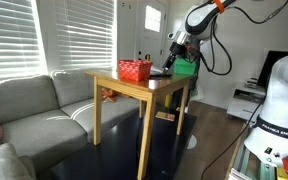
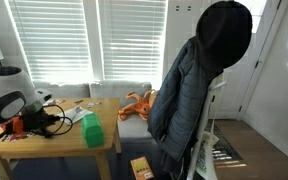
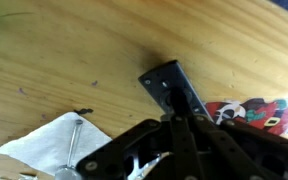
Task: Press the button on the remote
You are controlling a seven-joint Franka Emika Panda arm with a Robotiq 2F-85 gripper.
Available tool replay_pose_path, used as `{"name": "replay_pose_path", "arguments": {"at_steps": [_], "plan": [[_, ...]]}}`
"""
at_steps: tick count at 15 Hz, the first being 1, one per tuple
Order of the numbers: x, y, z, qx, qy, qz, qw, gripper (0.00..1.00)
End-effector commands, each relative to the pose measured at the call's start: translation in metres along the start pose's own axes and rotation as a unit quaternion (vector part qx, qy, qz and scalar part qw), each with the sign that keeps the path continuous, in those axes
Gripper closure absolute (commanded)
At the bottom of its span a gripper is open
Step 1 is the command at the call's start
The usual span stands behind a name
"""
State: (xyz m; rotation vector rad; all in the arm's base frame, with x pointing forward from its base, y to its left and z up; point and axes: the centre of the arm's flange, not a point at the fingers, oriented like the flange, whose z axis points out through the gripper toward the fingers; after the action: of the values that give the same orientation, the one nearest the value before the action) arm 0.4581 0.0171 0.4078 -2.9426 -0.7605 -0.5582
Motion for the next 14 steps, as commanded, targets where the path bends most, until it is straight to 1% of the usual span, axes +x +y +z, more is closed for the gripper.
{"name": "replay_pose_path", "arguments": {"at_steps": [1, 9, 12, 14], "plan": [[-0.001, 0.005, 0.009, -0.004, 0.0, -0.005, 1.0, 1.0], [-0.015, 0.008, 0.027, 0.014, -0.019, 0.014, 0.9996, 1.0], [-0.017, 0.006, 0.032, 0.015, -0.025, 0.012, 0.9995, 1.0], [-0.015, 0.007, 0.028, 0.012, -0.023, 0.01, 0.9996, 1.0]]}}
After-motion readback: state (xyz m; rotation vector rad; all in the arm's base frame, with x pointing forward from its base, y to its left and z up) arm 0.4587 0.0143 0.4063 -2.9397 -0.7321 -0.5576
